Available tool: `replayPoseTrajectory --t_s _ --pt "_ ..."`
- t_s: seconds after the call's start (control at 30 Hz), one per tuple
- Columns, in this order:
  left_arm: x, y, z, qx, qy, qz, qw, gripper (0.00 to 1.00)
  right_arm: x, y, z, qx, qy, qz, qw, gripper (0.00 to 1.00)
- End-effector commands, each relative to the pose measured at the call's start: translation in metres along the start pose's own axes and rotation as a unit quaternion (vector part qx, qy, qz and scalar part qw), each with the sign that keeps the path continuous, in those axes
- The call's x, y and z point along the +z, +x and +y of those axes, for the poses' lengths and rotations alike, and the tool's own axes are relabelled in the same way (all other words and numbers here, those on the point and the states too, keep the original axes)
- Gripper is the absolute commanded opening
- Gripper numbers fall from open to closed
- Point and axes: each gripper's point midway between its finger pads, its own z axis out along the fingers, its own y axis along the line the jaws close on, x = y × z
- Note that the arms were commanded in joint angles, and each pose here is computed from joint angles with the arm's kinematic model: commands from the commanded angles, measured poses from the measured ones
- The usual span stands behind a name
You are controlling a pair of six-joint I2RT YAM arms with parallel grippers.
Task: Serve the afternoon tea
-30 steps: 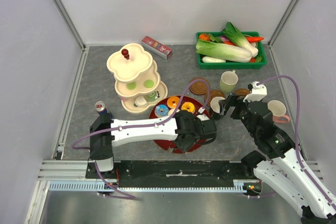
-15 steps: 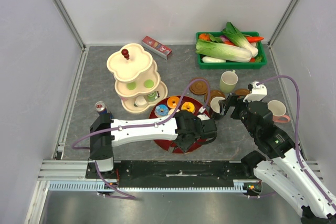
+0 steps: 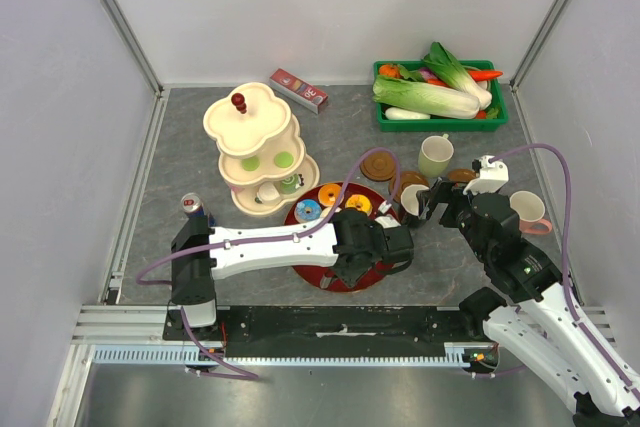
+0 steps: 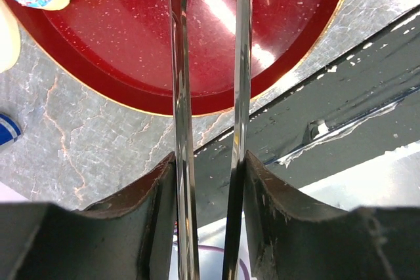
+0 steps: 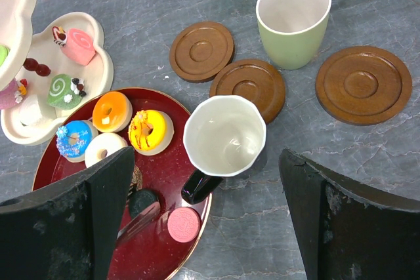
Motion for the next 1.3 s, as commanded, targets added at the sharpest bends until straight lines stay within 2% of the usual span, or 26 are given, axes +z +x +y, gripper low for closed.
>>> replayPoseTrajectory --t_s 0.0,0.33,0.6,1.13,1.27 --pt "-0.023 -0.014 0.014 -0.018 -0.017 -0.043 0.999 0.47 0.0 -0.006 0.001 0.009 -0.001 -0.014 1.0 0.98" --pt "-0.054 -0.021 0.055 -0.074 -0.071 -0.09 0.991 0.47 0.0 -0.006 0.001 0.009 -0.001 -0.015 1.0 0.98" --pt "-0.075 -0.015 0.104 -0.153 -0.104 -0.117 0.976 0.47 -0.001 -0.007 0.001 0.011 0.001 -0.016 1.0 0.98" --pt "-0.079 0.04 0.183 -0.318 -0.132 -0.108 0.933 0.47 -0.002 -0.009 0.0 0.013 0.003 -0.02 1.0 0.98" --pt "-0.081 0.052 0.194 -0.34 -0.134 -0.11 0.924 0.47 -0.002 -0.009 0.0 0.013 0.001 -0.019 1.0 0.98"
